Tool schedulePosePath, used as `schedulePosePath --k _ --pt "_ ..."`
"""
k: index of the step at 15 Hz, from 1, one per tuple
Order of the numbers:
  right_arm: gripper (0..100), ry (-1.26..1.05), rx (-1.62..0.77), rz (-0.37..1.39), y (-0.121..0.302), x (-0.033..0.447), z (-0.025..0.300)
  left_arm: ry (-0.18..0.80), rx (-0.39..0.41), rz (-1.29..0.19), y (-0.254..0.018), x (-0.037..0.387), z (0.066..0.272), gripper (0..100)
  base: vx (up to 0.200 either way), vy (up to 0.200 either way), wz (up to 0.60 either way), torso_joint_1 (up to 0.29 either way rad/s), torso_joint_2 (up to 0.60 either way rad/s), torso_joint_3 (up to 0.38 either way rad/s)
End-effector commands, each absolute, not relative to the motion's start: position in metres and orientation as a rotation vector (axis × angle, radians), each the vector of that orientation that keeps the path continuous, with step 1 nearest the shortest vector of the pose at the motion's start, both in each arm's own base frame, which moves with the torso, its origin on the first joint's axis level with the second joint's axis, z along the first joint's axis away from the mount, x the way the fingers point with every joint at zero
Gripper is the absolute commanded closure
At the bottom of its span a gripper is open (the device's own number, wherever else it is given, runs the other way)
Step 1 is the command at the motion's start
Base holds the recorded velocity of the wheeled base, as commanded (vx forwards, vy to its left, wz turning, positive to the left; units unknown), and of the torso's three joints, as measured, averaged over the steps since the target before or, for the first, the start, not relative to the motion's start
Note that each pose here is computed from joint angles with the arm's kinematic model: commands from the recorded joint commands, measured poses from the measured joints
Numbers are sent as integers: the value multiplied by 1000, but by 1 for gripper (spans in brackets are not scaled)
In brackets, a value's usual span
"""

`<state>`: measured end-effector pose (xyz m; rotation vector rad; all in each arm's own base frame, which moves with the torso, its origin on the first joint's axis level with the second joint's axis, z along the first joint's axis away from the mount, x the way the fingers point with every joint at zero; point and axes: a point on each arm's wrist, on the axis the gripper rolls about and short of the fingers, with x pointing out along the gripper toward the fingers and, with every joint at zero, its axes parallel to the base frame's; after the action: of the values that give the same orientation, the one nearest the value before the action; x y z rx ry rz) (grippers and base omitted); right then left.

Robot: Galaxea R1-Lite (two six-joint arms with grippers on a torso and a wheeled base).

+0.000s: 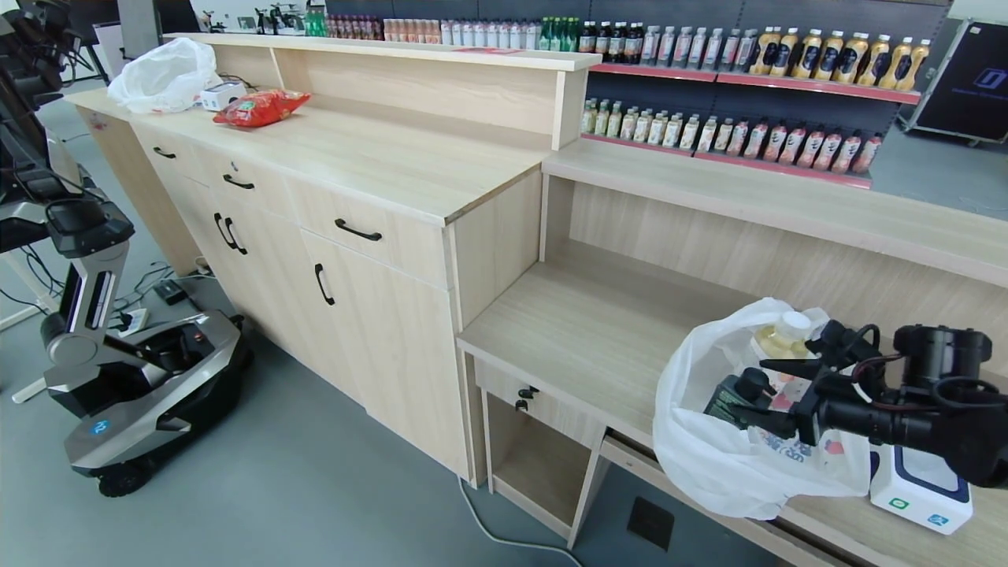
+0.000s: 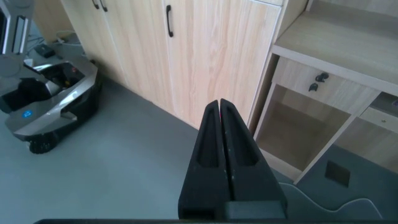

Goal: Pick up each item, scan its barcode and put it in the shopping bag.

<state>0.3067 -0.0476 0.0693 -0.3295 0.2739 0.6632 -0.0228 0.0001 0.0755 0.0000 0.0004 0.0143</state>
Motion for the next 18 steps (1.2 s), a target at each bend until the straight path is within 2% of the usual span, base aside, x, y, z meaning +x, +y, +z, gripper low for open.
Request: schedulePosePath --k 1,6,9,10,13,18 --pt "0 199 -369 584 -59 278 121 0 0 15 0 -23 75 100 0 0 0 0 0 0" --pt "0 134 -433 363 -89 216 168 0 0 15 0 -23 75 100 0 0 0 0 0 0" --pt "0 139 -468 277 -103 208 169 0 0 15 0 -23 75 100 0 0 0 0 0 0" --pt "0 193 -520 149 -106 204 167 0 0 15 0 -23 75 100 0 0 0 0 0 0" --pt "0 192 -508 71 -106 200 174 0 0 15 0 -23 75 100 0 0 -600 4 4 1" --pt "0 178 -295 -223 -88 192 195 0 0 15 0 -23 75 100 0 0 -600 -17 33 16"
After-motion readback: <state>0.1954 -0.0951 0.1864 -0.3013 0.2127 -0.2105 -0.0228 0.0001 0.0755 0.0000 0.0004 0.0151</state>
